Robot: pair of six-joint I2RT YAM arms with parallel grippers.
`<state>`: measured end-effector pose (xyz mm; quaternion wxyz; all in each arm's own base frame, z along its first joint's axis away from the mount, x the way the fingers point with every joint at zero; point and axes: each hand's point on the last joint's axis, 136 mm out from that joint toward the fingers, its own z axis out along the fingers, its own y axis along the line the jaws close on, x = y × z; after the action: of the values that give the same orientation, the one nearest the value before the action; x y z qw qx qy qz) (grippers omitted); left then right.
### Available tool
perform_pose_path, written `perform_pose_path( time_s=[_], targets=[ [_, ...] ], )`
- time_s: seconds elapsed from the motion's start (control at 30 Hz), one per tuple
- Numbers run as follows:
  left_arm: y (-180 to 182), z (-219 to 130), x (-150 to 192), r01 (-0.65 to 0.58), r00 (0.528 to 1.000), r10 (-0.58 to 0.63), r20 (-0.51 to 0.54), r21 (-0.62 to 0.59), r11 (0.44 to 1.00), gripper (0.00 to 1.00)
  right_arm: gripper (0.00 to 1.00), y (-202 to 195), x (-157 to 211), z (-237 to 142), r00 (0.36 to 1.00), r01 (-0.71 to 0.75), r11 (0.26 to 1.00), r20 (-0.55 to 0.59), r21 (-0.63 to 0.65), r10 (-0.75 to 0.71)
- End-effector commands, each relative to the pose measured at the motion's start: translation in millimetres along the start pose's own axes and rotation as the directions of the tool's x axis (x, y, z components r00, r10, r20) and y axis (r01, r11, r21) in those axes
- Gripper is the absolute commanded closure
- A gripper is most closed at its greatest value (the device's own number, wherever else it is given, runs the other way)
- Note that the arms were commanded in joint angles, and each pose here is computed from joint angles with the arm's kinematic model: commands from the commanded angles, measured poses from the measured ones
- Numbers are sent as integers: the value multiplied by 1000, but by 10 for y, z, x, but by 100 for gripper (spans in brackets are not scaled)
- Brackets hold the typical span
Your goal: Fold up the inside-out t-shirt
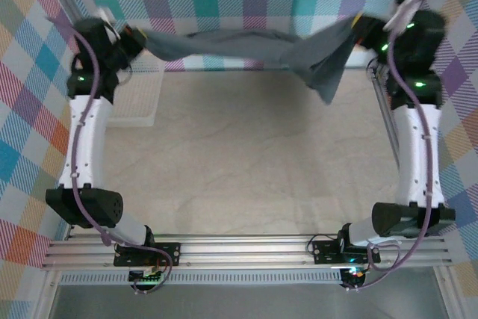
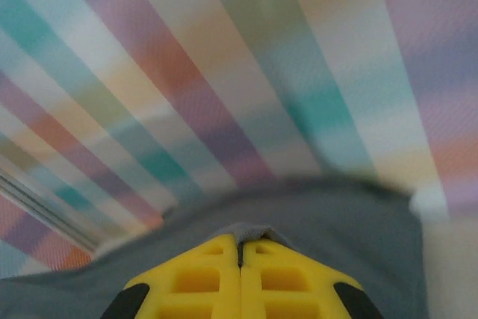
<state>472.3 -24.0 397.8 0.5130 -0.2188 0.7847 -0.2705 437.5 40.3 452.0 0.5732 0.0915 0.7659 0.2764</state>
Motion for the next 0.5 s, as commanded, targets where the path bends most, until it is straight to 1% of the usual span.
perform_pose_path(
  time_s=[0.0, 0.07, 0.13, 0.23, 0.33, 0.4, 0.47],
  targets=[
    [452, 191, 787, 44, 988, -48, -146, -32, 999, 100, 100, -592, 1084, 134, 958, -161, 980, -220, 118, 184],
    [805, 224, 1285, 65, 972, -88, -216, -112, 992, 100, 100, -828, 1541, 133, 925, -209, 962, -283, 176, 253],
    [1091, 251, 1657, 63, 961, -106, -255, -172, 983, 100, 100, -997, 1932, 137, 881, -244, 943, -355, 225, 313],
    [1426, 223, 2073, 61, 937, -142, -319, -251, 966, 100, 100, -1130, 2272, 123, 826, -273, 921, -424, 278, 373],
    [1578, 147, 2242, 56, 927, -158, -341, -291, 955, 100, 100, -1246, 2400, 38, 801, -294, 885, -412, 360, 434],
    [1576, 86, 2217, 44, 932, -146, -332, -296, 954, 100, 100, -1336, 2423, -67, 798, -309, 847, -366, 432, 478],
    [1564, -7, 2176, 22, 933, -131, -335, -312, 950, 100, 100, -1406, 2431, -243, 789, -341, 787, -298, 514, 537]
  ],
)
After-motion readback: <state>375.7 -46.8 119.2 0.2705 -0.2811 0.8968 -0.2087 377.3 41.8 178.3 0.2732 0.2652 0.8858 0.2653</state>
